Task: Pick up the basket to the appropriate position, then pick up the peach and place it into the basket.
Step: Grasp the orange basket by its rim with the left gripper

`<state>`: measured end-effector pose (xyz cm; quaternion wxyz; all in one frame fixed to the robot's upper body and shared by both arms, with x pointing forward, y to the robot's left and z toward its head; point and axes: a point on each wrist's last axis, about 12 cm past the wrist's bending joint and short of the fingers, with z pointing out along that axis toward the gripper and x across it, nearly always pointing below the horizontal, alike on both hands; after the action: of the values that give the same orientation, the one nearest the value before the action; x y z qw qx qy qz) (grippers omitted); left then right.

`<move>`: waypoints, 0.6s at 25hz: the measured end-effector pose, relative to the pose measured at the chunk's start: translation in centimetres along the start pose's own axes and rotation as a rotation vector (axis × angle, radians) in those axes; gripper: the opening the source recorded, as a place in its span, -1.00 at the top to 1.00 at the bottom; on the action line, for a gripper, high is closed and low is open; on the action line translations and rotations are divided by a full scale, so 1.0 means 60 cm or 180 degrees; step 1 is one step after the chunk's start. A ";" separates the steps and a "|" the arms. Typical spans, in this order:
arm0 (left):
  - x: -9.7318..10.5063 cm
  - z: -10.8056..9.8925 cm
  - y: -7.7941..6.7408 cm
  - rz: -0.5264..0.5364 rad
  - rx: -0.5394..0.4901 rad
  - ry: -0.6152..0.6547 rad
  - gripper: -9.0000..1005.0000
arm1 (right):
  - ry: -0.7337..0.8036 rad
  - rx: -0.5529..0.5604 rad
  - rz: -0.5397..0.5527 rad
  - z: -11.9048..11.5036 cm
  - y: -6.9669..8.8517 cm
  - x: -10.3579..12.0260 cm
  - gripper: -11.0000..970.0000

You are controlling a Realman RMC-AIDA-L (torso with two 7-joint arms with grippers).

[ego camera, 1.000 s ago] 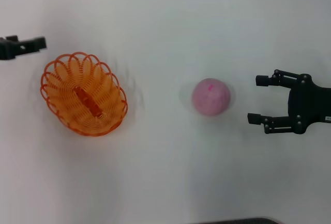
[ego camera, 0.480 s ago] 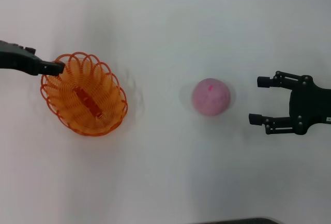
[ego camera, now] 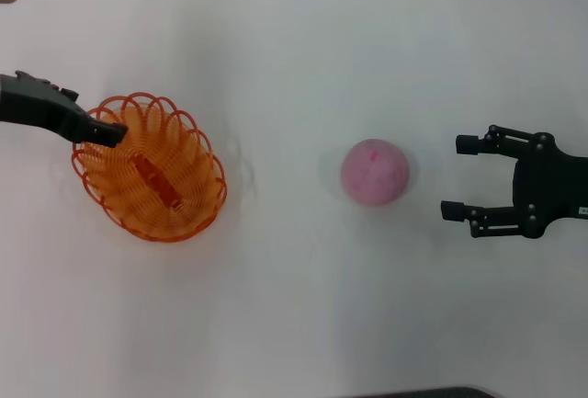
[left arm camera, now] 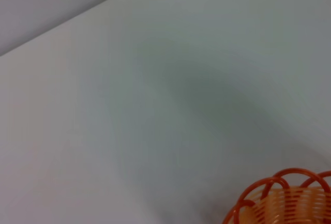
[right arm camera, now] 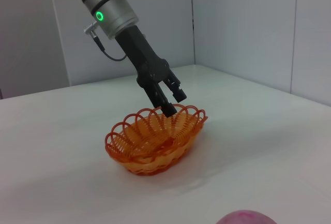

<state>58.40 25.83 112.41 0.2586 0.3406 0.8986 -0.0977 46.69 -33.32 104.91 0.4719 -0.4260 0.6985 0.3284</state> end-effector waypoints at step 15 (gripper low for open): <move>0.001 0.017 -0.004 0.0022 0.0025 0.0079 -0.64 | -0.0012 0.0014 0.0011 0.000 0.001 0.001 -0.91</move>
<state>58.63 25.34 111.51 0.2464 0.3460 0.9002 -0.0961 46.63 -33.32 104.88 0.4735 -0.4232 0.6991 0.3285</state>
